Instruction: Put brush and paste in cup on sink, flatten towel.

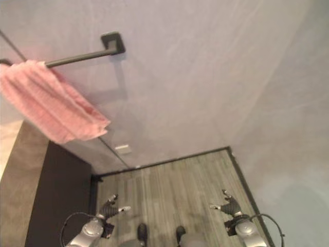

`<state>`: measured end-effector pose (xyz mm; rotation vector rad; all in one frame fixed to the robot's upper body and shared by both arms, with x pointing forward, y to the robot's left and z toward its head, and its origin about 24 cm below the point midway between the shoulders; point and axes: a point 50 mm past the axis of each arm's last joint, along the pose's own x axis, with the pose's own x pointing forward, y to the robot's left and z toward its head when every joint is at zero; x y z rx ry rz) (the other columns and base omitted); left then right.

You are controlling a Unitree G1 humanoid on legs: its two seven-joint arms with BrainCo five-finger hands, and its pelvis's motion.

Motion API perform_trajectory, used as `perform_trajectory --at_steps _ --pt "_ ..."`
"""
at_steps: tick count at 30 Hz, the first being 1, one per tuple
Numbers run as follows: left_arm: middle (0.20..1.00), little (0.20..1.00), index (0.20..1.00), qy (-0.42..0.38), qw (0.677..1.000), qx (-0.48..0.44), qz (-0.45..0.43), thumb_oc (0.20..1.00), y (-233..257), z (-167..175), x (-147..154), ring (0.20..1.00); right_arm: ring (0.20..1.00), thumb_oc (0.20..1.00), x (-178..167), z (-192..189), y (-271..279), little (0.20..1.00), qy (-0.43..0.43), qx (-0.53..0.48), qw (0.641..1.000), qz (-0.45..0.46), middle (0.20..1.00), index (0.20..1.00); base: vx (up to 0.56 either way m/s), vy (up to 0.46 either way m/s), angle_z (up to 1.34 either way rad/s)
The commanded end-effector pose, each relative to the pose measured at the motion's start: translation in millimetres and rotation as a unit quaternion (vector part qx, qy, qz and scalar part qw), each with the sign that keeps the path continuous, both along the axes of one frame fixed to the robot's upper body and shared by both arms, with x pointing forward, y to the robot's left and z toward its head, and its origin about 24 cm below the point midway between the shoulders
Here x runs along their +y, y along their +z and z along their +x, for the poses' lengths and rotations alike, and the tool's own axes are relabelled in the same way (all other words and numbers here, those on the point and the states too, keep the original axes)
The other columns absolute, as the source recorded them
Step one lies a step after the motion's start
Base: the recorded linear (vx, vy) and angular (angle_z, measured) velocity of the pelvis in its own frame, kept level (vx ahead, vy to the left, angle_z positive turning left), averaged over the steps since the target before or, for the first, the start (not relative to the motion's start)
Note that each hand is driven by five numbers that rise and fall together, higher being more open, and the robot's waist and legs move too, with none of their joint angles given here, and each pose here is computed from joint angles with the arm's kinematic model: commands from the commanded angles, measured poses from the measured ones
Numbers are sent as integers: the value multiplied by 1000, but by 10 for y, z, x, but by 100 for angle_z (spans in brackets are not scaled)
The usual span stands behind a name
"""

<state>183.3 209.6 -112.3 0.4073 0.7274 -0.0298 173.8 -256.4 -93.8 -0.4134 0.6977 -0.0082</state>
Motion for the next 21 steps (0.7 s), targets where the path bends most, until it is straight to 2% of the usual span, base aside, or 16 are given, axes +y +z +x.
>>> perform_trajectory --at_steps 1,9,13,21 --pt "1000 1000 1000 6 999 -49 13 1000 161 167 128 1000 1000 1000 -11 7 54 1000 -6 -20 1000 4 1000 1000 82 189 -33" --pt "1000 1000 1000 9 997 -77 21 1000 276 212 229 1000 1000 1000 106 93 23 1000 2 -20 1000 9 1000 1000 52 280 -35" --pt "1000 1000 1000 1 998 -61 25 1000 237 171 233 1000 1000 1000 192 104 17 1000 19 -22 999 24 1000 1000 29 184 -35" --pt "1000 1000 1000 -17 998 -57 19 1000 225 202 158 1000 1000 1000 128 -44 -15 1000 -4 -17 999 37 1000 1000 87 -4 46"
